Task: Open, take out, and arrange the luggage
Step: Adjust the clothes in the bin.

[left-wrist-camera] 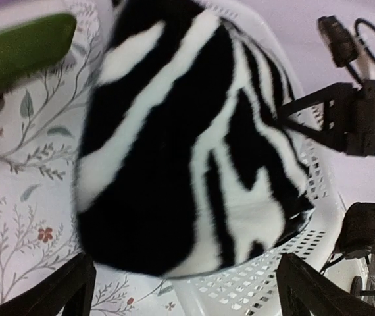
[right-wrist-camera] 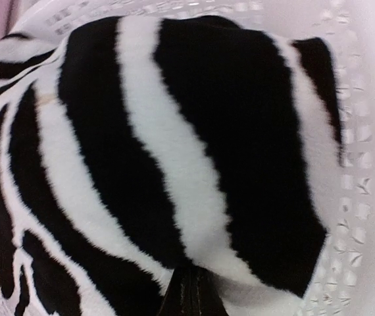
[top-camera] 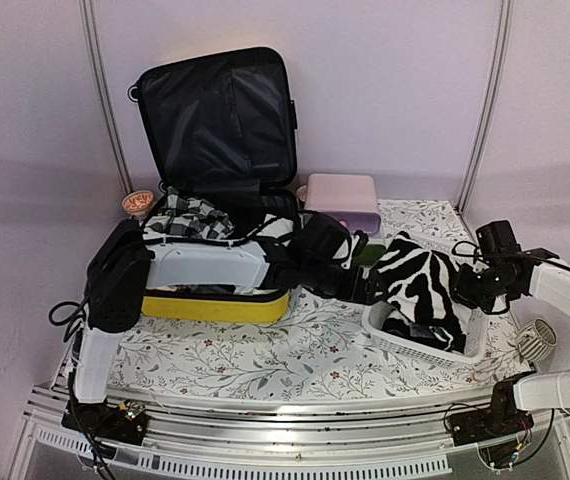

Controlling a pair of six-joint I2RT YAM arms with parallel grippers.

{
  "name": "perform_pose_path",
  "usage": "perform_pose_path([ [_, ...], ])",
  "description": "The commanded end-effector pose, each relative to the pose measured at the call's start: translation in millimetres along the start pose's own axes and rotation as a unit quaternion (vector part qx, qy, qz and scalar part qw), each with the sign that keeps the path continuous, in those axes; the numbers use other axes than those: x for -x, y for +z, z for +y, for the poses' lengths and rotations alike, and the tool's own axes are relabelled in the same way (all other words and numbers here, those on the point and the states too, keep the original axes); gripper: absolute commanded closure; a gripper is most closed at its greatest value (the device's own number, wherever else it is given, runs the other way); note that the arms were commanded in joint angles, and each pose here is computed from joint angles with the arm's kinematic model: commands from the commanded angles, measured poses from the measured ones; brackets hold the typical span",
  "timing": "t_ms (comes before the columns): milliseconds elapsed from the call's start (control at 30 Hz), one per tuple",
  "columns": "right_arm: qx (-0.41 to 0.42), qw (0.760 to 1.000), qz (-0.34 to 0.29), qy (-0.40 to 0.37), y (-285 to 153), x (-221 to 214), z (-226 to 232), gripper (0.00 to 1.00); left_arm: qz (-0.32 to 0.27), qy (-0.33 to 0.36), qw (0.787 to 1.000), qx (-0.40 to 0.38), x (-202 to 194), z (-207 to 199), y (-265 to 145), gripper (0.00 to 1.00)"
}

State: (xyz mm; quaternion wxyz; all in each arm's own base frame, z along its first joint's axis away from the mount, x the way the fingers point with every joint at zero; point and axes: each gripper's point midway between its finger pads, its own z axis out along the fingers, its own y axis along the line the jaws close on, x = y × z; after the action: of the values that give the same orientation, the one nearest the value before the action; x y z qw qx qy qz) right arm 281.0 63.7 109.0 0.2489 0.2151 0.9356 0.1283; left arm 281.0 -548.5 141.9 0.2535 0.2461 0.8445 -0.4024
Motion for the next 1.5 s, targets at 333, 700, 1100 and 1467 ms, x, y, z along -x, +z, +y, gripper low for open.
perform_pose_path([
  [333,0.006,0.998,-0.058,-0.020,-24.7,48.6,-6.1,0.97,0.024,-0.035,0.999,0.015,-28.1,9.3,1.3,0.02],
  [700,0.229,0.966,-0.007,-0.118,-47.9,47.2,109.3,0.97,-0.064,-0.033,0.997,-0.019,14.1,-5.7,-64.6,0.03],
  [1100,0.090,0.982,0.125,-0.111,49.0,-54.8,59.9,0.98,-0.108,-0.032,0.994,0.009,38.1,13.6,-102.2,0.03],
  [1467,0.103,0.982,0.070,-0.142,11.2,-28.6,71.9,0.97,-0.117,-0.016,0.993,0.016,51.1,16.5,-110.0,0.02],
])
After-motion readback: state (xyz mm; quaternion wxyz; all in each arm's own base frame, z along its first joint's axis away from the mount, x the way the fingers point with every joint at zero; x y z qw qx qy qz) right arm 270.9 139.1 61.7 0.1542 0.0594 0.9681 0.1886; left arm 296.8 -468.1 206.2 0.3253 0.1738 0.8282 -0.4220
